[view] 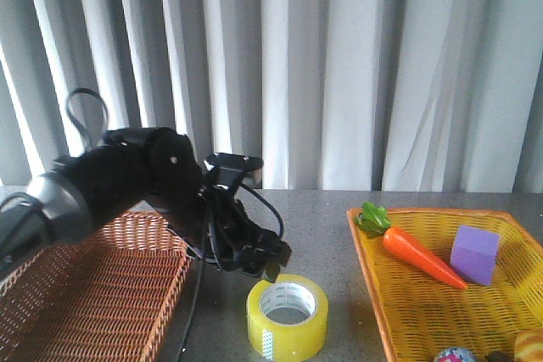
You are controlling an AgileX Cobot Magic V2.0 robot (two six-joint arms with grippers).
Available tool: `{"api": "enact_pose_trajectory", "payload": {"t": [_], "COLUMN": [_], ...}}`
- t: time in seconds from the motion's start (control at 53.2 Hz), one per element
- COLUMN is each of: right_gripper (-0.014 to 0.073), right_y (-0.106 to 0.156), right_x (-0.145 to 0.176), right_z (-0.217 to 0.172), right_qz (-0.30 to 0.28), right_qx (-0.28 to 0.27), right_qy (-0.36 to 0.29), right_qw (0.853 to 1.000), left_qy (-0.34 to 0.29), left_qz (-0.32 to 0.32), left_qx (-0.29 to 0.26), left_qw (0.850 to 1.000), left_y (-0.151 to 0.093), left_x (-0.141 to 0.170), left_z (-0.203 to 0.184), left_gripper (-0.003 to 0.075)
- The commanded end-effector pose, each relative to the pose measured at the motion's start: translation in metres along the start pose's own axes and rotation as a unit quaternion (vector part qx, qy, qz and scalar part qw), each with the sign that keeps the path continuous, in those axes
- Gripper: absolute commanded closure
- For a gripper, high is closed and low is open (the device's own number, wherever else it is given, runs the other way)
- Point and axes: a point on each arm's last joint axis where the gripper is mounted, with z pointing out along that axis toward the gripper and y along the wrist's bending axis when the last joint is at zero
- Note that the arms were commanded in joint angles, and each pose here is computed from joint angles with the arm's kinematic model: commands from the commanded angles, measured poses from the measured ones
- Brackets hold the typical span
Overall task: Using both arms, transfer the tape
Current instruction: 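Move the left gripper over the tape roll and lower onto its rim, then grasp the tape roll rim with the left gripper and lift it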
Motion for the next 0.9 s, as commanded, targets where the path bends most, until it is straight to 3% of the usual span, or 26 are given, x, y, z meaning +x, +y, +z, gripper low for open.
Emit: {"api": "enact_pose_trajectory", "payload": {"t": [0.0,0.226,0.696,0.809,0.884], "right_gripper": [0.0604,0.0604,0.0604,0.0604,0.0604], "right_y": [-0.005,-0.005,-0.005,-0.005,-0.005], "right_x": [-0.011,-0.011,-0.011,-0.011,-0.011], "right_z": [-0.013,-0.013,-0.013,-0.013,-0.013], "right_qz": [0.001,0.001,0.001,0.001,0.001], "right_qx": [0.008,0.008,0.008,0.008,0.008], "right_qy": [-0.050,-0.050,-0.050,-0.050,-0.050], "right_qw": [0.999,0.999,0.999,0.999,0.999], "left_qy": [-0.043,-0.036,0.003,0.022,0.023], "left_qz": [0.006,-0.004,-0.055,-0.069,-0.081], "left_qx": [-0.019,-0.050,-0.084,-0.089,-0.091], "left_qw": [0.999,0.998,0.995,0.993,0.992], "left_y": [-0.017,-0.021,-0.001,0.005,0.008], "left_x": [-0.015,-0.022,-0.014,-0.010,-0.010], "left_z": [-0.015,0.011,0.061,0.068,0.067], "left_gripper": [0.0235,0.0235,0.0241,0.0295,0.0373]}}
